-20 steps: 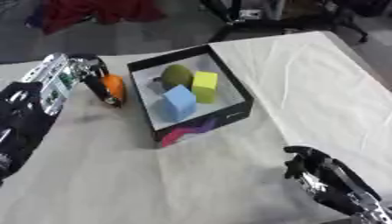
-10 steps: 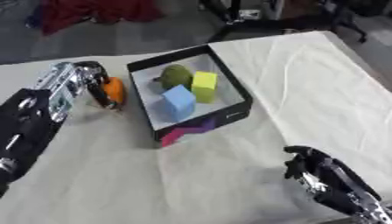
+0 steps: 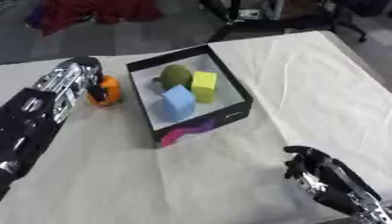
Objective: Pick up objects on the table and place them in the box.
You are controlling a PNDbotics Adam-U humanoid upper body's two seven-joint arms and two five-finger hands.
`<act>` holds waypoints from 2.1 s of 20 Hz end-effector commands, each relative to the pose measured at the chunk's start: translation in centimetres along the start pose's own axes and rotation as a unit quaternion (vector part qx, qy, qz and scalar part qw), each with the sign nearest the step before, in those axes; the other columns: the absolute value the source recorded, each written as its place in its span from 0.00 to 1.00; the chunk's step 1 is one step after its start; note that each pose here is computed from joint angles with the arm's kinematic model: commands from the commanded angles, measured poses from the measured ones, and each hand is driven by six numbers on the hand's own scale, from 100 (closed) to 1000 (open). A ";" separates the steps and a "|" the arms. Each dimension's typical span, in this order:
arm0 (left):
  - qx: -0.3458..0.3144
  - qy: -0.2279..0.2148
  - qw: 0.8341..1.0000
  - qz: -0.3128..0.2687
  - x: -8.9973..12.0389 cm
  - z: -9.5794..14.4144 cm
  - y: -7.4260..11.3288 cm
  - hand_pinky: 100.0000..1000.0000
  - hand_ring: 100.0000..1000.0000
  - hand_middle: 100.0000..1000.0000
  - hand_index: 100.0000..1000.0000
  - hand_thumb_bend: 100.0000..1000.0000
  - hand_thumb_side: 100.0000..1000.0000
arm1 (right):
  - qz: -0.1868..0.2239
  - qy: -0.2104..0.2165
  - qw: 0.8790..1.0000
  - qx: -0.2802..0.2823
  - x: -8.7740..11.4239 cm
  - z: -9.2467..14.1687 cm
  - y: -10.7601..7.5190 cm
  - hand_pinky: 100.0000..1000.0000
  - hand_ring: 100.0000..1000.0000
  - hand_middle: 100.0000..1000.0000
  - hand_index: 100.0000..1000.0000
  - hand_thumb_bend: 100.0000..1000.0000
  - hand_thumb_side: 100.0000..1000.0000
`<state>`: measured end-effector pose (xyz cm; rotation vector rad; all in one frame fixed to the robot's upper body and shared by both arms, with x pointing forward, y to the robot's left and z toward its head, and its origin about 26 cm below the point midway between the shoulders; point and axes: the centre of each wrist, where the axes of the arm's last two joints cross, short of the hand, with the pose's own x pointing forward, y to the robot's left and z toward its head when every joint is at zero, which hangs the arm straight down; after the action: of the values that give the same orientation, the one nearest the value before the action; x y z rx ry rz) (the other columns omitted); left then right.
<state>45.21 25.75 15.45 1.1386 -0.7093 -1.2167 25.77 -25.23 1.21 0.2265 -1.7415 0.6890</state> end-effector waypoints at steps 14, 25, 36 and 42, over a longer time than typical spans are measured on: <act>0.289 0.006 0.957 -0.020 -1.5 7.8 10.2 0.29 0.21 0.18 0.28 0.00 0.00 | 0.010 -0.005 1.000 0.000 0.4 0.0 -0.5 0.80 0.49 0.43 0.80 0.00 0.41; 0.252 -0.197 0.947 -0.014 5.4 14.2 11.0 0.32 0.24 0.21 0.31 0.00 0.02 | 0.009 -0.004 1.000 0.004 0.3 0.0 -0.4 0.80 0.49 0.43 0.80 0.00 0.41; 0.206 -0.246 0.947 -0.007 12.5 12.6 7.7 0.40 0.31 0.29 0.40 0.00 0.05 | 0.006 -0.007 1.000 0.007 0.4 -0.2 -0.3 0.80 0.49 0.43 0.80 0.00 0.41; 0.199 -0.255 0.946 -0.012 13.5 11.9 6.1 0.59 0.48 0.49 0.63 0.74 0.35 | 0.006 -0.007 1.000 0.007 0.4 -0.2 -0.2 0.80 0.50 0.43 0.80 0.00 0.41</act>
<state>39.97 9.24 22.20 1.1421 -1.3571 -1.4582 25.73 -25.06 1.16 0.2343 -1.7387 0.6946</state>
